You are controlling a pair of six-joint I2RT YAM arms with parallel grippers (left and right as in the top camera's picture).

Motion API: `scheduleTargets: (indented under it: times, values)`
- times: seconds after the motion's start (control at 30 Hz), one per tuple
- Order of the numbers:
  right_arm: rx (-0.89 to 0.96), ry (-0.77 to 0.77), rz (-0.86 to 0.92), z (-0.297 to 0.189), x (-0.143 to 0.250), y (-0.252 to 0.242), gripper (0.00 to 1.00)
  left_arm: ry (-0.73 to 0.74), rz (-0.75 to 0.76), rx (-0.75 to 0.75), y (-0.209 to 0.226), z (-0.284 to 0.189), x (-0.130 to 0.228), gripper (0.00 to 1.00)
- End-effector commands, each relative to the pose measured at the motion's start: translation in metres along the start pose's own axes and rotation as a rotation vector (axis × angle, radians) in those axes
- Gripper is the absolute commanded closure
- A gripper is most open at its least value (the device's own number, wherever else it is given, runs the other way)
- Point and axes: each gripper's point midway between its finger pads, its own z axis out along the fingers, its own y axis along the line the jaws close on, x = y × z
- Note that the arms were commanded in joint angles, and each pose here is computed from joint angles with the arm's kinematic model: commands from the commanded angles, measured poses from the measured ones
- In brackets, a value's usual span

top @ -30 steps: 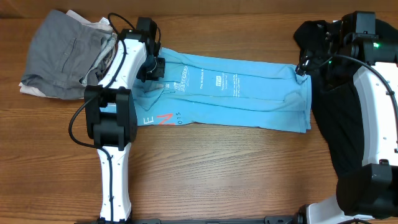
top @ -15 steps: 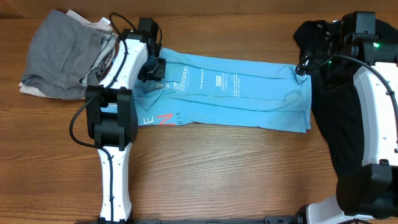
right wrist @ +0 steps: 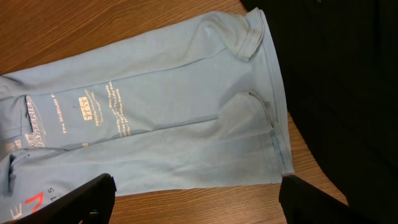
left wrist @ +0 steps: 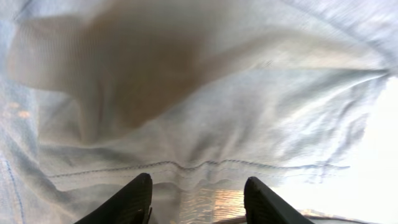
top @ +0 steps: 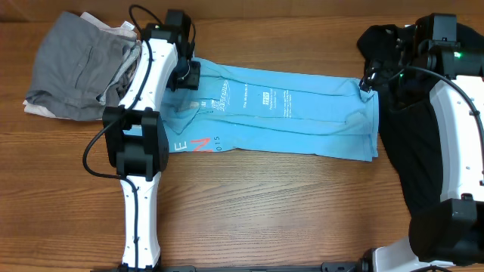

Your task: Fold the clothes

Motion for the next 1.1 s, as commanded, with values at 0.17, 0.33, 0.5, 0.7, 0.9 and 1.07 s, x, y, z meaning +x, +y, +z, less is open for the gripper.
scheduleTargets:
  times: [0.17,0.33,0.5,0.7,0.9,1.07]
  values:
    - [-0.015,-0.027,-0.008,-0.007,-0.006,0.005,0.11,-0.046,0.23,0.061,-0.067,0.001,-0.004,0.44]
    - [-0.013,-0.02,-0.007,-0.007,-0.004,0.005,0.11,-0.065,0.298,0.065,-0.088,0.001,-0.004,0.44]
    - [-0.009,-0.008,-0.005,-0.007,-0.001,0.004,0.11,-0.062,0.298,0.044,-0.085,0.004,-0.003,0.51]
    - [-0.009,-0.008,-0.005,-0.007,-0.001,0.004,0.11,-0.008,0.294,0.025,-0.077,0.022,0.011,0.51]
    - [-0.009,-0.008,-0.005,-0.007,-0.001,0.004,0.11,0.031,0.291,0.014,-0.072,0.036,0.023,0.63]
    - [-0.009,-0.008,-0.005,-0.007,-0.001,0.004,0.11,0.023,0.285,-0.013,-0.067,0.037,0.021,0.75]
